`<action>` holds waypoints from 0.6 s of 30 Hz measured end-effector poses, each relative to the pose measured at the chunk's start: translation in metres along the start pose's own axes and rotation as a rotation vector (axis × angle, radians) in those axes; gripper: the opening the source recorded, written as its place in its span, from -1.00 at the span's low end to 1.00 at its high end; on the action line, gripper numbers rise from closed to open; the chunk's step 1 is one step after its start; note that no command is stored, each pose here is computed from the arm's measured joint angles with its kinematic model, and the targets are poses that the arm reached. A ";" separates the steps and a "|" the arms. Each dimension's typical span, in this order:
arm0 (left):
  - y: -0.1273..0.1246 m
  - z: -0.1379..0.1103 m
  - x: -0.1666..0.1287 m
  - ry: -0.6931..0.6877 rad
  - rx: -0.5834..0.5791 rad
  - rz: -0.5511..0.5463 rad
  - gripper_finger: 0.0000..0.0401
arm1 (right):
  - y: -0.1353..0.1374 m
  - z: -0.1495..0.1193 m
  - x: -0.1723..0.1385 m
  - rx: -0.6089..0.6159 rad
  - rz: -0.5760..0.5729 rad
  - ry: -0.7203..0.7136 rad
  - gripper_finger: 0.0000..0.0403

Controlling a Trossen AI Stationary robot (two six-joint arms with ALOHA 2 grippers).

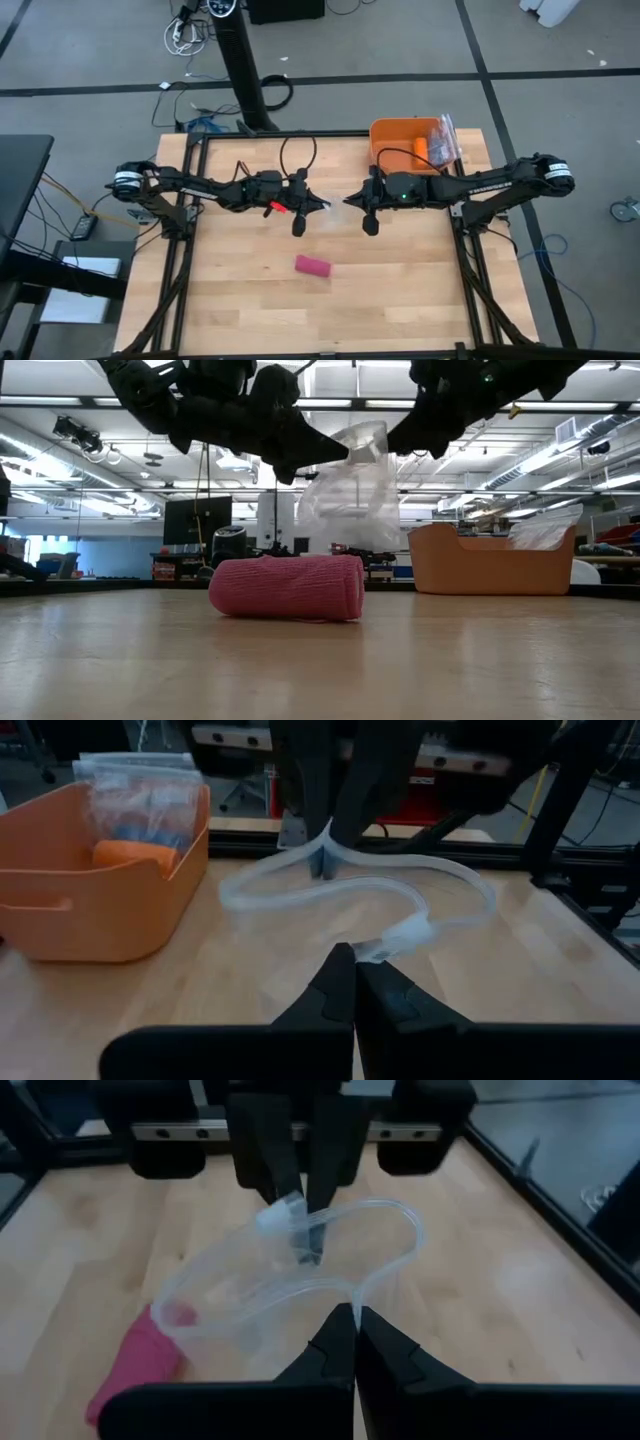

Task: Roll bandage
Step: Open the transparent zip bag

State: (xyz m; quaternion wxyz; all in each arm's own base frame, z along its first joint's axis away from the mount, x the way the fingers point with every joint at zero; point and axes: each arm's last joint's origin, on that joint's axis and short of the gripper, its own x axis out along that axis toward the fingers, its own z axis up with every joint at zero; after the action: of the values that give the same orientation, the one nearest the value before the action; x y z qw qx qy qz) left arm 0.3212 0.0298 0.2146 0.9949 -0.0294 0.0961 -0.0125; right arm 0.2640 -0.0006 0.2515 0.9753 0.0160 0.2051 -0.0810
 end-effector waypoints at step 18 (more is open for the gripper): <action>0.000 -0.006 -0.002 0.057 -0.027 0.015 -1.00 | 0.021 -0.012 -0.012 0.023 -0.021 0.107 -0.99</action>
State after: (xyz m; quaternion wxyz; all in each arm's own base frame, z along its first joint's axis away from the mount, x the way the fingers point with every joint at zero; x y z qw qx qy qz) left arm 0.3179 0.0298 0.2093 0.9913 -0.0419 0.1248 -0.0045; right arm 0.2518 0.0227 0.2455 0.9617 0.0294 0.2564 -0.0924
